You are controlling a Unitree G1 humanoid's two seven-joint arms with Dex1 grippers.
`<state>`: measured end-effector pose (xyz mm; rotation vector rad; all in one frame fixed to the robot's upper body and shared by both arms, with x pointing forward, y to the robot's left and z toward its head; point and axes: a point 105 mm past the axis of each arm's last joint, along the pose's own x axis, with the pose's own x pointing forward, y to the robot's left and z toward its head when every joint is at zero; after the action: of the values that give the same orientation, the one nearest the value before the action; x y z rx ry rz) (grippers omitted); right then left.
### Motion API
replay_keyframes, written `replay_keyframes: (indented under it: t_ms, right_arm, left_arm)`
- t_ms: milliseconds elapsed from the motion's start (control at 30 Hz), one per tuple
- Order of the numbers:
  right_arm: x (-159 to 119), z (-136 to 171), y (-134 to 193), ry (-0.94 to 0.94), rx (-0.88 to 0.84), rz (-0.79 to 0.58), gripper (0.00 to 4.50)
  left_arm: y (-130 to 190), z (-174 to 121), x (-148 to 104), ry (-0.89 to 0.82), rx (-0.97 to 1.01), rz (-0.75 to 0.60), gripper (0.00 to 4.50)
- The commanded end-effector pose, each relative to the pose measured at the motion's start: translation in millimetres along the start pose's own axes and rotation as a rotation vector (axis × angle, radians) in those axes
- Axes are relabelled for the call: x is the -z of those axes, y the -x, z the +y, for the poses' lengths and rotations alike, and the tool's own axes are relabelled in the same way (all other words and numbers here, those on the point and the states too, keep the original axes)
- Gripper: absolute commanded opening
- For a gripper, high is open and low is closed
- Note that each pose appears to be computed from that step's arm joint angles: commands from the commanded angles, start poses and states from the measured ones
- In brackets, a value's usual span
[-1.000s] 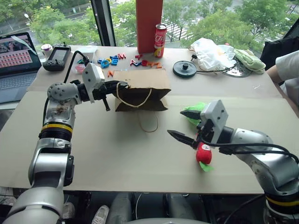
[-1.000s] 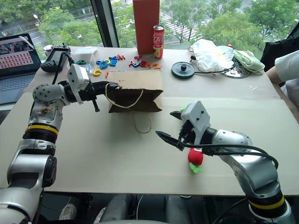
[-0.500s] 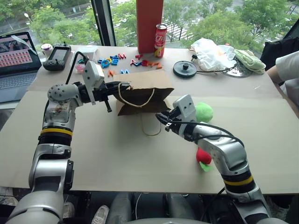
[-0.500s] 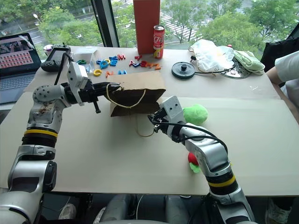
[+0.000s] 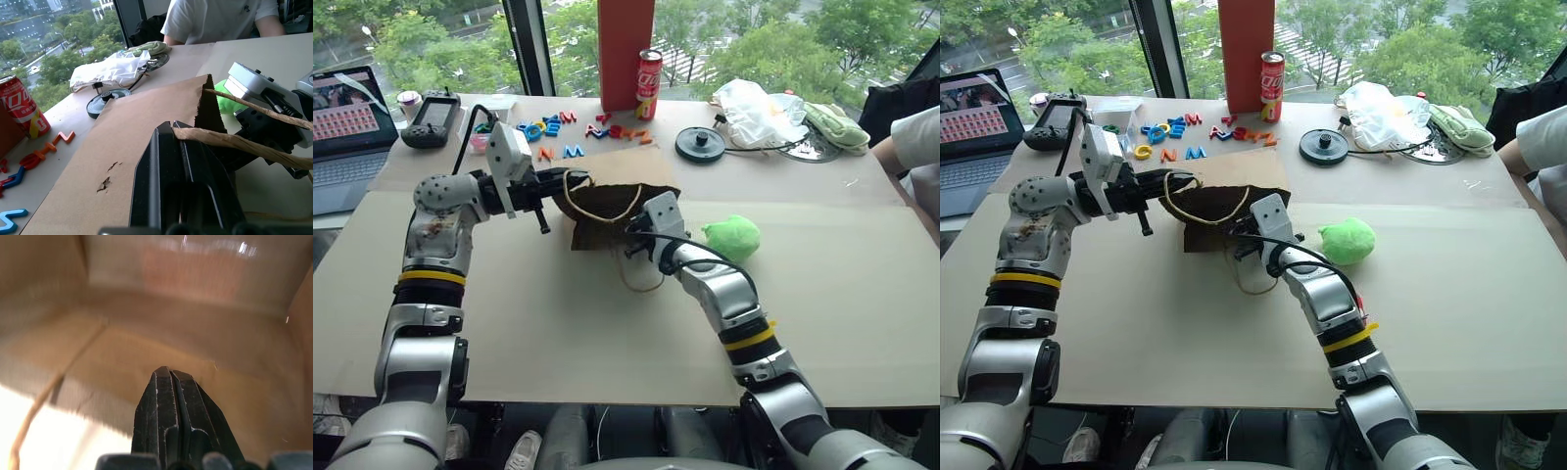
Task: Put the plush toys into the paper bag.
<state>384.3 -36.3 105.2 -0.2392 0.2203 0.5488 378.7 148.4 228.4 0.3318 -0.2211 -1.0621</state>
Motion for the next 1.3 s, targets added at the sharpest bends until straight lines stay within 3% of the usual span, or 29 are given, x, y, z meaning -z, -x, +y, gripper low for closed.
replay_keyframes:
  t_ms: [33, 300, 533, 633, 767, 1033, 1133, 1300]
  right_arm:
    - [4.4, 4.7, 2.3, 0.118, -0.005, 0.023, 0.05]
    - [15.7, 0.4, 2.1, 0.141, 0.024, 0.071, 0.05]
    - [13.5, -0.9, 3.7, 0.130, 0.025, 0.064, 0.05]
    - [1.0, -7.4, 10.4, 0.104, 0.031, 0.038, 0.05]
    - [-40.0, -20.9, 38.9, -0.037, 0.007, -0.087, 0.05]
    - [-61.6, -42.3, 79.9, -0.100, 0.060, -0.127, 0.05]
    - [-51.5, -73.2, 93.0, -0.112, 0.184, -0.087, 0.85]
    - [-4.5, -120.2, 104.3, -0.134, 0.387, 0.077, 2.53]
  left_arm:
    - [1.1, 10.2, -29.5, -0.013, -0.054, -0.098, 0.00]
    - [0.5, 10.5, -38.3, 0.030, -0.081, -0.133, 0.00]
    - [-0.2, 6.0, -30.8, 0.047, -0.081, -0.111, 0.00]
    - [0.9, 3.7, -19.8, 0.057, -0.083, -0.083, 0.00]
    - [1.4, 1.2, -13.1, 0.073, -0.084, -0.072, 0.00]
    - [-1.8, 1.9, -5.9, 0.094, -0.099, -0.070, 0.00]
    - [-2.9, 2.0, -8.7, 0.095, -0.097, -0.078, 0.00]
    - [-4.5, 2.6, -12.1, 0.098, -0.096, -0.090, 0.00]
